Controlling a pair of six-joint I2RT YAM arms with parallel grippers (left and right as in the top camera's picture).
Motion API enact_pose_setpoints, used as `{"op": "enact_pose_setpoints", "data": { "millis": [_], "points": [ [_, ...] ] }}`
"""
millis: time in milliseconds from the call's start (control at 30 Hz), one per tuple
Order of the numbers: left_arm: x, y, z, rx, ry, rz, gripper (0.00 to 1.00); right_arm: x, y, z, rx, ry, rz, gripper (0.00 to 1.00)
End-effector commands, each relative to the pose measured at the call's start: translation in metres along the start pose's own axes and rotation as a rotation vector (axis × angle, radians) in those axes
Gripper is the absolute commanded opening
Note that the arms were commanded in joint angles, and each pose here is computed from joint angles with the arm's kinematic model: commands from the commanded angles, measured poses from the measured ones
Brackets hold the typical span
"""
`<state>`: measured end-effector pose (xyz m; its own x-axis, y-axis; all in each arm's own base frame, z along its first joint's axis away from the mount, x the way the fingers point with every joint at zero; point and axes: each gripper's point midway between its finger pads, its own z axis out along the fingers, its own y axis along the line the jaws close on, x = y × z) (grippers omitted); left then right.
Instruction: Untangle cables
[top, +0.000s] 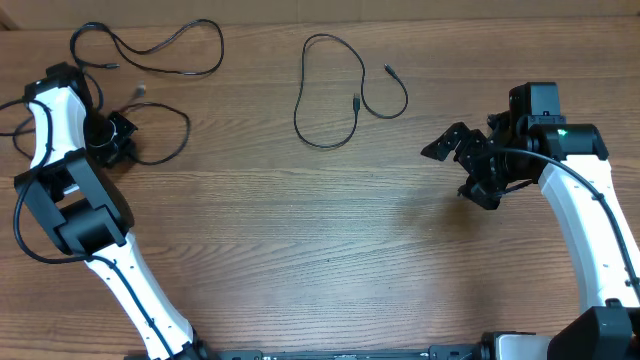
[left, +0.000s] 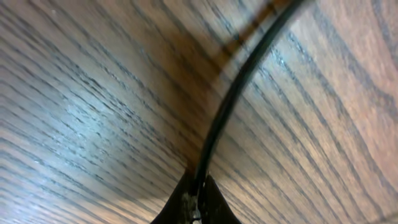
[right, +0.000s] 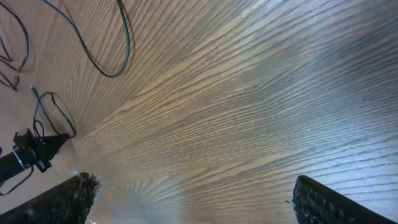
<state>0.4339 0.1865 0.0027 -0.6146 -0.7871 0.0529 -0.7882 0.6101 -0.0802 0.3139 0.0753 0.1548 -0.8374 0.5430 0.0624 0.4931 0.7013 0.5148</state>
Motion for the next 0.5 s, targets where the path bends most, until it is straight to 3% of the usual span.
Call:
{"op": "enact_pose_setpoints", "data": {
  "millis": [0,133,233,300,467],
  "points": [
    [-0.012,0.027,-0.003,-0.139,-0.066,0.009,0.04,-0.002,0.008,-0.007,-0.018,-0.021,-0.019,1.00],
    [-0.018,0.044,-0.008,-0.170,-0.078,-0.074,0.04,-0.002,0.008,-0.007,-0.017,-0.019,-0.018,1.00],
    [-0.035,0.053,-0.026,-0.180,-0.130,-0.040,0.04,0.000,0.006,-0.007,-0.010,-0.010,-0.012,1.00],
    [-0.054,0.053,-0.052,-0.182,-0.201,0.007,0.14,0.000,0.006,-0.007,-0.011,-0.011,-0.013,1.00],
    [-0.069,0.043,-0.091,-0.157,-0.292,0.007,0.25,0.000,0.006,-0.007,-0.010,-0.011,-0.013,1.00]
  ]
}}
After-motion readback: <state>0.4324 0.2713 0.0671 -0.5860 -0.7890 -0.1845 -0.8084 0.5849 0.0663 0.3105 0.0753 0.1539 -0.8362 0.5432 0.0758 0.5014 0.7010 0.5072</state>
